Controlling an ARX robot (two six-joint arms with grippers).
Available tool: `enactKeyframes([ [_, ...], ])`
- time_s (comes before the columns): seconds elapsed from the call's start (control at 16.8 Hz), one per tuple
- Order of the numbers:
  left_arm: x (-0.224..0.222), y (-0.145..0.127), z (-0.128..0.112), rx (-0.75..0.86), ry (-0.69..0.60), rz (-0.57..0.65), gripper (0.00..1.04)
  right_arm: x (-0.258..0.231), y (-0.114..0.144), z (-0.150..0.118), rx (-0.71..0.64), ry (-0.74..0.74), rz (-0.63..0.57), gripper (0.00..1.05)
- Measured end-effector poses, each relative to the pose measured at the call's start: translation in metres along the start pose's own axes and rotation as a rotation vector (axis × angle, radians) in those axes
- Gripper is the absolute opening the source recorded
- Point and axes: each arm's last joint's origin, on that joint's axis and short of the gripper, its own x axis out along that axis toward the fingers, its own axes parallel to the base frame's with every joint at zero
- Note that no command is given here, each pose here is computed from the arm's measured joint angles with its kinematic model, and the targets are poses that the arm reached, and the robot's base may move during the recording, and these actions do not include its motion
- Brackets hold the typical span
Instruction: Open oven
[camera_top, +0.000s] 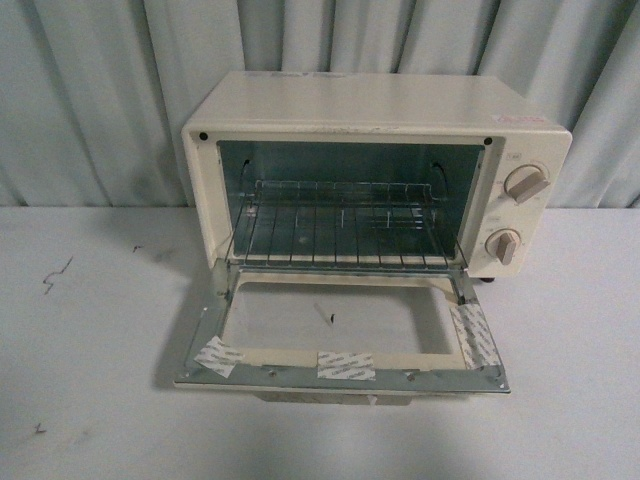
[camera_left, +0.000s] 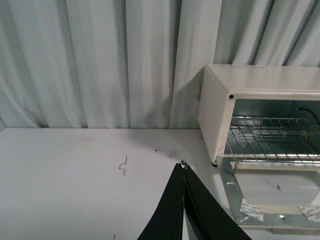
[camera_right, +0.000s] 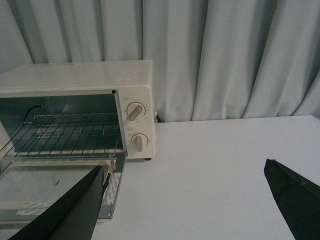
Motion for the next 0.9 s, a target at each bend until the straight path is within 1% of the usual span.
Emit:
enactKeyframes([
  [0.12, 0.0004, 0.0001, -0.0031, 0.000, 0.015, -0.001, 0.02, 0.0000, 0.0000, -0.0001, 0.000, 0.002, 0.000, 0.98],
  [0.6, 0.0004, 0.0000, -0.0026, 0.000, 0.010, -0.002, 0.02, 0.0000, 0.0000, -0.0002, 0.000, 0.002, 0.000, 0.98],
  [0.72, 0.0004, 0.0000, -0.0026, 0.000, 0.010, -0.002, 0.31, 0.0000, 0.0000, -0.0001, 0.000, 0.002, 0.000, 0.98],
  [0.78, 0.0004, 0.0000, -0.0026, 0.000, 0.010, -0.002, 0.44, 0.0000, 0.0000, -0.0001, 0.000, 0.002, 0.000, 0.98],
  [0.9, 0.0004, 0.0000, -0.0026, 0.000, 0.010, -0.002, 0.74, 0.0000, 0.0000, -0.0001, 0.000, 0.002, 0.000, 0.98],
])
